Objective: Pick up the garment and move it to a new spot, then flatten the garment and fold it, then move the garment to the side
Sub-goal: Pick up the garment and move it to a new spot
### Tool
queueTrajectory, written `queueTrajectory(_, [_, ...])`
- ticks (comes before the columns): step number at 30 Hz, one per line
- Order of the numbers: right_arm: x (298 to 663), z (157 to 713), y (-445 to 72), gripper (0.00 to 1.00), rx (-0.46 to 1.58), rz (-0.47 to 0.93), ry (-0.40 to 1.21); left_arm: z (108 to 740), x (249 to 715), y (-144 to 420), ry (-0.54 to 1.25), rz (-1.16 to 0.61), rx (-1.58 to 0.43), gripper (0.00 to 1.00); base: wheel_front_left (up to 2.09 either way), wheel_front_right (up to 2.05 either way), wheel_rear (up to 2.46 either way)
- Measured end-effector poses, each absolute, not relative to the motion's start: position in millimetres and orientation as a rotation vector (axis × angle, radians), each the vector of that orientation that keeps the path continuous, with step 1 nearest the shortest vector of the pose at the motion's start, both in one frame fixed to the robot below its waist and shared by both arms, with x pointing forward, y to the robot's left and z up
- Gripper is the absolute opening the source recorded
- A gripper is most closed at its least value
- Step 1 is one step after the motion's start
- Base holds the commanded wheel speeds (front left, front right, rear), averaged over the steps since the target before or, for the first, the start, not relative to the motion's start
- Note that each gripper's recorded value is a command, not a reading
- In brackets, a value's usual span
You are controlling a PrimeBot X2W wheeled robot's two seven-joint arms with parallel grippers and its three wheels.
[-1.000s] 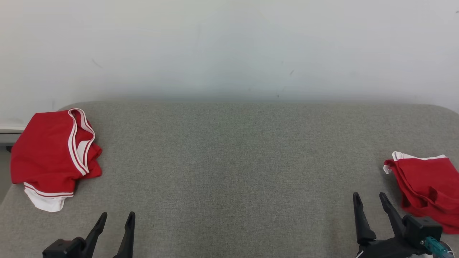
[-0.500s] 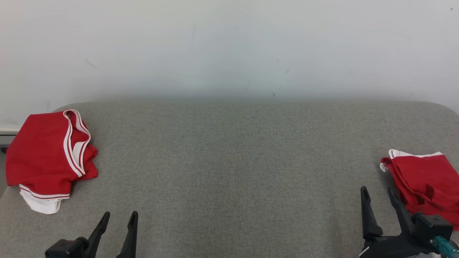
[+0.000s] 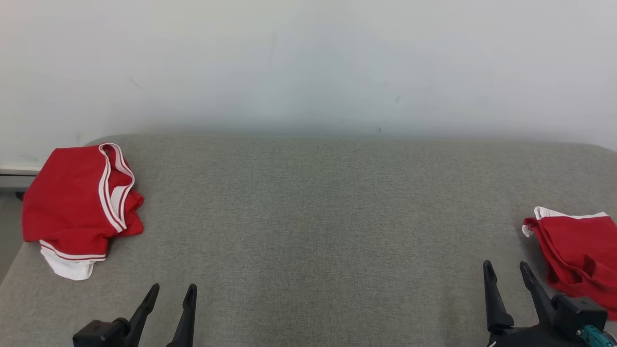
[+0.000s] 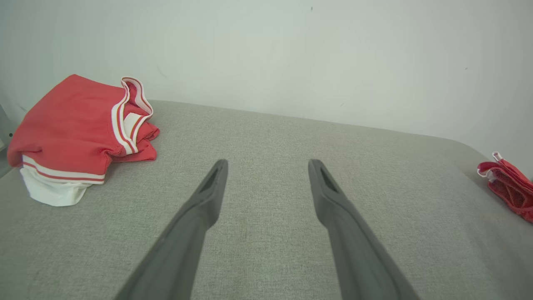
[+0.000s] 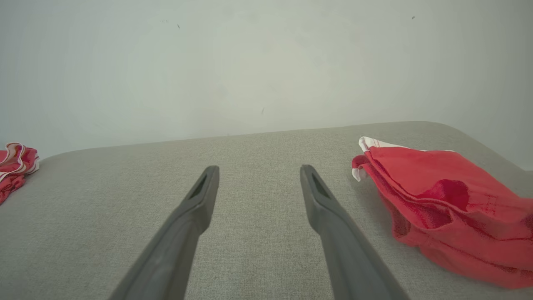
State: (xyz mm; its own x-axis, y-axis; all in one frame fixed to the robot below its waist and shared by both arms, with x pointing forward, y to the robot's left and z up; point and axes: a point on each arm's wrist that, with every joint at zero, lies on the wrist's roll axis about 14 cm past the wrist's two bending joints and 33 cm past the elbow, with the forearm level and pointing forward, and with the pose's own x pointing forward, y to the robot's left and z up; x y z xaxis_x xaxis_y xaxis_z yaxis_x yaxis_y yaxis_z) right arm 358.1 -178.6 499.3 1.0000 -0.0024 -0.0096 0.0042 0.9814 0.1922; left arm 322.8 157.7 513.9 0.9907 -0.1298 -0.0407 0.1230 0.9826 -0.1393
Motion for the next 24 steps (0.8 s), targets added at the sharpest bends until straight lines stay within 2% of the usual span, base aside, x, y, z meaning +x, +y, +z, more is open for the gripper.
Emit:
queueTrajectory(8, [367, 498, -150, 1.0, 0.193, 0.081, 0.03, 514, 311, 177, 0.048, -0.06, -0.133, 1.0, 0.0, 0.0, 0.0])
queueTrajectory(24, [384, 501, -32, 1.0, 0.208, 0.418, 0.085, 505, 239, 259, 0.048, 0.258, -0.138, 1.0, 0.0, 0.0, 0.0])
